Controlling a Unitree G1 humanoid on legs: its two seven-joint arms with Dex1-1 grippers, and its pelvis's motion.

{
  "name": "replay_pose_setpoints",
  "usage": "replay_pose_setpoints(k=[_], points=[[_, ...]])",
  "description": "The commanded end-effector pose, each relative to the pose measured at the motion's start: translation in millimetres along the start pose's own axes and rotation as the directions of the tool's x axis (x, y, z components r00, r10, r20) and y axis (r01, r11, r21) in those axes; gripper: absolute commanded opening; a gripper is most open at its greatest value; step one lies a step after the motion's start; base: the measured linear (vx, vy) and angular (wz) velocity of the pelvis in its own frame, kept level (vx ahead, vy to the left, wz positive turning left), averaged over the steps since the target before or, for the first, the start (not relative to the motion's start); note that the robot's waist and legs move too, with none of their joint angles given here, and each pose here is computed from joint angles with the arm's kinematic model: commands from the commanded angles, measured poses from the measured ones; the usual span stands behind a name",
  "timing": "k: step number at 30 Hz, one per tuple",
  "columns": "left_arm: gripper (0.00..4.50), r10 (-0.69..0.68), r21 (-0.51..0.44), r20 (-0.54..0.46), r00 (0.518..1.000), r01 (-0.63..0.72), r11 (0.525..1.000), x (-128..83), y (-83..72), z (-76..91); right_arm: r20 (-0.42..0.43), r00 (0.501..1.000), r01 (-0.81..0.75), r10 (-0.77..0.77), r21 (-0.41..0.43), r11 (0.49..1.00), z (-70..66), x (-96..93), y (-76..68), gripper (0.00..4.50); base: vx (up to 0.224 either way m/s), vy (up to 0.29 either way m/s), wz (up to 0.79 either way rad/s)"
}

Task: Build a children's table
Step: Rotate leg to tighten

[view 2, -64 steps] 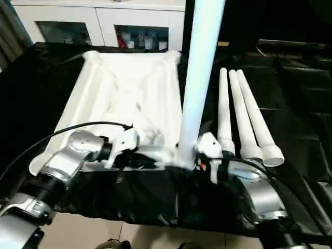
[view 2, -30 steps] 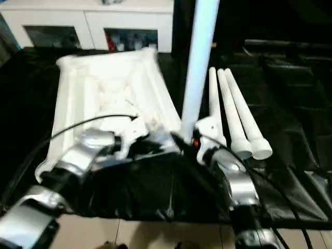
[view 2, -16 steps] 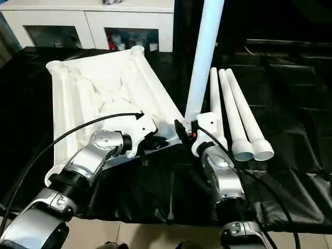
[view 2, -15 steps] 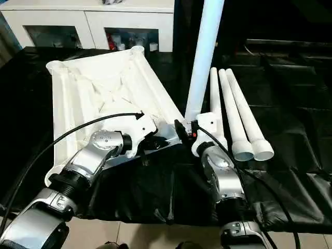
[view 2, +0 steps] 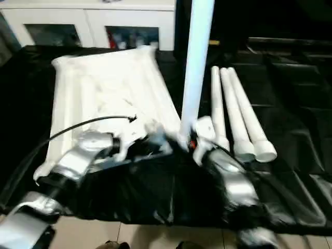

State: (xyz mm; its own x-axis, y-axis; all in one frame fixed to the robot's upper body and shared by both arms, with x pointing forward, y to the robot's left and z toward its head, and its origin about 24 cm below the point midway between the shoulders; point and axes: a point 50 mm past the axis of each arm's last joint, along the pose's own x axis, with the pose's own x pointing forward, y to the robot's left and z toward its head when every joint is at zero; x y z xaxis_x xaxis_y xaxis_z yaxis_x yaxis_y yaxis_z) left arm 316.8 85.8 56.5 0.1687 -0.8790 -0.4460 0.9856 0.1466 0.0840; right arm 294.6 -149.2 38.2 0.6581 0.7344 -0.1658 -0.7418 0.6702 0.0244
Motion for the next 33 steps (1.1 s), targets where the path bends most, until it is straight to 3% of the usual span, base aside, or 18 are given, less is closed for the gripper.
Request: replay_pose_setpoints(k=[1, 4, 9, 13, 21, 30, 33], points=[[0.00, -0.116, 0.037, -0.002, 0.993, 0.116, 0.993, 4.2, -10.5, 1.2, -0.008, 0.988, -0.157, 0.157, -0.001, 0.988, 1.6, -2.7, 12.8, 4.22, 0.000, 0.000, 0.00], [0.00, -0.155, 0.048, -0.011, 0.988, 0.155, 0.987, 0.7, -12.1, -0.3, -0.028, 0.977, -0.209, 0.209, -0.012, 0.978, 1.5, -9.7, 13.5, 4.22, 0.000, 0.000, 0.00], [0.00, -0.264, 0.052, -0.034, 0.964, 0.266, 0.963, -11.7, -15.7, -5.2, -0.131, 0.925, -0.366, 0.357, -0.051, 0.929, 0.7, -29.6, 16.9, 4.22, 0.000, 0.000, 0.00], [0.00, -0.311, 0.050, -0.048, 0.949, 0.313, 0.948, -16.5, -17.8, -7.6, -0.158, 0.906, -0.403, 0.393, -0.035, 0.914, 0.1, -33.9, 17.4, 4.22, 0.000, 0.000, 0.00], [0.00, -0.365, 0.052, -0.070, 0.928, 0.369, 0.928, -22.2, -20.3, -10.0, -0.198, 0.869, -0.464, 0.453, -0.011, 0.886, 0.4, -39.5, 19.8, 3.50, 0.000, 0.000, 0.00], [0.00, -0.370, 0.048, -0.081, 0.926, 0.374, 0.926, -24.5, -19.5, -11.9, -0.209, 0.851, -0.490, 0.482, 0.018, 0.872, -0.6, -41.6, 23.4, 2.89, 0.000, 0.000, 0.00], [0.00, -0.321, 0.049, -0.090, 0.943, 0.326, 0.944, -21.2, -15.8, -12.5, -0.150, 0.892, -0.424, 0.426, 0.045, 0.905, 0.6, -36.1, 21.6, 2.80, 0.000, 0.000, 0.00]])
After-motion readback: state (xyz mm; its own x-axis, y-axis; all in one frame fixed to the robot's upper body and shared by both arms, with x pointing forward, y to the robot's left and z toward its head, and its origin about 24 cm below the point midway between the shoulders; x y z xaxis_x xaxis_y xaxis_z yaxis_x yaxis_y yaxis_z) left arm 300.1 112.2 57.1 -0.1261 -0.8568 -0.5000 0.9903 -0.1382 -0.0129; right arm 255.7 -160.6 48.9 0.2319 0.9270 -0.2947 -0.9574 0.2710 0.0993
